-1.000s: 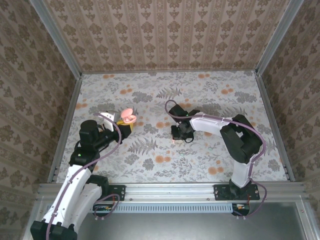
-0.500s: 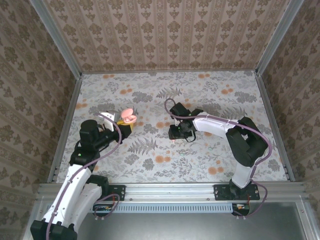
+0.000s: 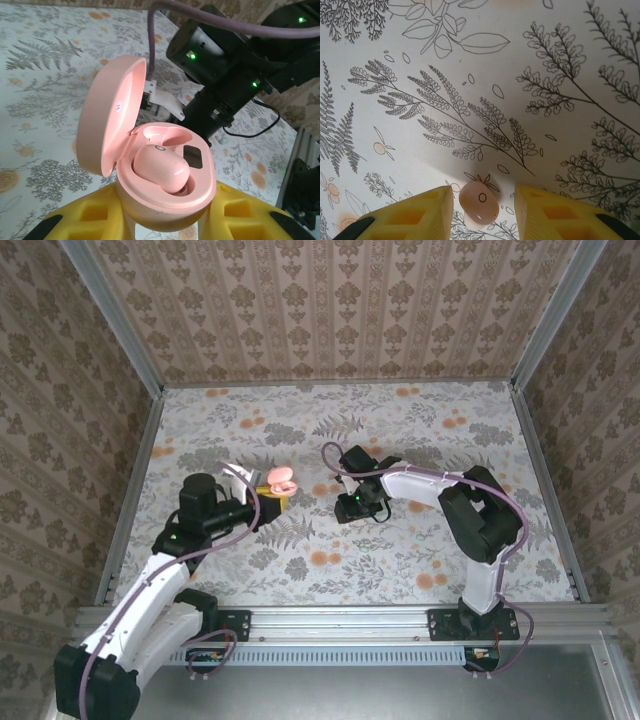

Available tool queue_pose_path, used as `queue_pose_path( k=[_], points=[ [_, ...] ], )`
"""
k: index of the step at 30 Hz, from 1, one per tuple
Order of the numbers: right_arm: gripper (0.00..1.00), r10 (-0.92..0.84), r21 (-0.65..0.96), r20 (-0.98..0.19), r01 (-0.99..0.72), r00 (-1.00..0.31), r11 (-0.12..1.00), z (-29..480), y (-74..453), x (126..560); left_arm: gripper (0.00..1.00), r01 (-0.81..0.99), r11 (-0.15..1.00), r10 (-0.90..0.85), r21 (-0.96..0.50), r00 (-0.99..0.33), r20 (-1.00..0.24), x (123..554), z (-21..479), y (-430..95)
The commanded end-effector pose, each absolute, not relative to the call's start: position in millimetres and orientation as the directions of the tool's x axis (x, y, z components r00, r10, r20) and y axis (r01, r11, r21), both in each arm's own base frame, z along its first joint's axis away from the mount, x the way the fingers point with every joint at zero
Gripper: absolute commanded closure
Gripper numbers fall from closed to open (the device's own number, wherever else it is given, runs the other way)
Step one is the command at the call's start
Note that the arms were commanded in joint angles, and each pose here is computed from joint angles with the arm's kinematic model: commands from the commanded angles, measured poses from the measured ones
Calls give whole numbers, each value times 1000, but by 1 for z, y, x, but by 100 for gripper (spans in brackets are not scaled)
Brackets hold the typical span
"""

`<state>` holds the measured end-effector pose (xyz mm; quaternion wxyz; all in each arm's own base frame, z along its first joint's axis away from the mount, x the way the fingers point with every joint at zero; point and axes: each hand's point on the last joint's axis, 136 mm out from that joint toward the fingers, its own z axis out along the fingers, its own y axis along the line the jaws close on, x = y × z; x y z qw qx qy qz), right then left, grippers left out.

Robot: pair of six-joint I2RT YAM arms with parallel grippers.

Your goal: Insert the wireless bluetooth earbuds into the charging case

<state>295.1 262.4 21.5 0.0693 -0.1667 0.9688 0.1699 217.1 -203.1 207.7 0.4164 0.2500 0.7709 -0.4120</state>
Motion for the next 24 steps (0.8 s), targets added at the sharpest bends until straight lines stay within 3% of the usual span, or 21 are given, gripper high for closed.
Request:
queue_pose_path(
  k=[1,24],
  points=[
    [63,-330,297,-180,-371,-927,880,18,263,298,100,772,487,41,-408,-487,-872,217,226,-214],
    [77,-358,275,-111,-375,-927,885,10,261,267,100,762,512,54,-398,-490,-870,221,221,-215]
  ],
)
